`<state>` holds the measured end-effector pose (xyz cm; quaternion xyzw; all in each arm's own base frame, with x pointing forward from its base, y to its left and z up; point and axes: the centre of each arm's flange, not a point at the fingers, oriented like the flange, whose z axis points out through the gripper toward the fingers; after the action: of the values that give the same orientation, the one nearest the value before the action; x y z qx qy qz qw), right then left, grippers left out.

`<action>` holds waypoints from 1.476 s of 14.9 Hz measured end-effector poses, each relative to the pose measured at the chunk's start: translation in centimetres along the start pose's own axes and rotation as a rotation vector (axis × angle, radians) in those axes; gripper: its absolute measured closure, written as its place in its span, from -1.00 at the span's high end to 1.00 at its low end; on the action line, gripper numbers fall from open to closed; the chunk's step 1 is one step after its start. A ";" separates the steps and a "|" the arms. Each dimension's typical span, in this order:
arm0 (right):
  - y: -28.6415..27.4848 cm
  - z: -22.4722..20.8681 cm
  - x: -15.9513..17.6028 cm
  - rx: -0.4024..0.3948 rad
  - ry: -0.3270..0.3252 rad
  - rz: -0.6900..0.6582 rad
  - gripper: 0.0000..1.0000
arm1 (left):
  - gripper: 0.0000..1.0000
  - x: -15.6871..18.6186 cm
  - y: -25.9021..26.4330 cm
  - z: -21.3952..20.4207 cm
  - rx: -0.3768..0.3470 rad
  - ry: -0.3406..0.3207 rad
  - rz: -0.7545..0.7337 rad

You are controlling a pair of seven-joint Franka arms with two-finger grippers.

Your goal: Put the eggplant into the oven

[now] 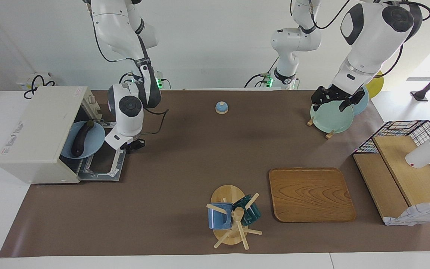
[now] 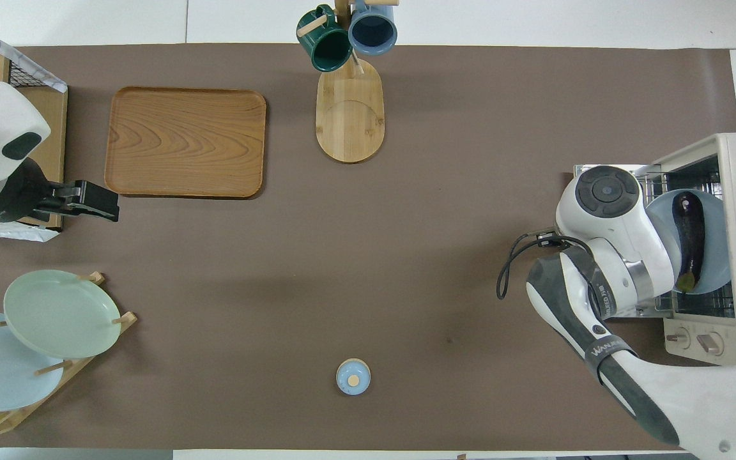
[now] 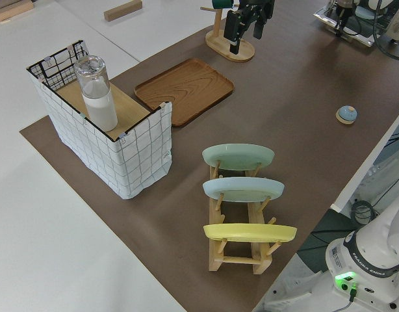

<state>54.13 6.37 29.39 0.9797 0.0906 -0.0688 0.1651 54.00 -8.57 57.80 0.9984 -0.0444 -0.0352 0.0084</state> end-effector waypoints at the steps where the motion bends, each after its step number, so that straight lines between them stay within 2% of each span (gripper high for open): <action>1: 0.2 -0.7 0.2 -0.006 -0.011 -0.022 -0.98 | 1.00 0.0 0.0 0.0 0.000 0.000 0.000; 6: 4.6 -6.1 -0.4 0.035 -0.025 -0.061 -0.98 | 1.00 0.0 0.0 0.0 0.000 0.000 0.000; 10: 10.7 -10.5 -2.8 0.017 -0.015 -0.028 -0.98 | 1.00 0.0 0.0 0.0 0.000 0.000 0.000; 14: 17.1 -11.2 -4.7 0.001 -0.007 -0.025 -0.98 | 1.00 0.0 0.0 0.0 0.000 0.000 0.000; 16: 17.4 -11.4 -4.9 0.019 -0.009 -0.018 -0.98 | 1.00 0.0 0.0 0.0 0.000 0.000 0.000; 19: 18.0 -12.8 -5.5 0.110 -0.054 0.028 -0.97 | 1.00 0.0 0.0 0.0 0.000 0.000 0.000; 20: 18.2 -14.3 -5.5 0.153 -0.039 0.046 -0.93 | 1.00 0.0 0.0 0.0 0.000 0.000 0.000; 22: 18.5 -18.4 -5.2 0.200 0.021 0.063 -0.66 | 1.00 0.0 0.0 0.0 0.000 0.000 0.000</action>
<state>54.74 -5.43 53.21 0.9943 0.0539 -0.0621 0.0675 54.00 -8.57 57.81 0.9984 -0.0444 -0.0351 0.0084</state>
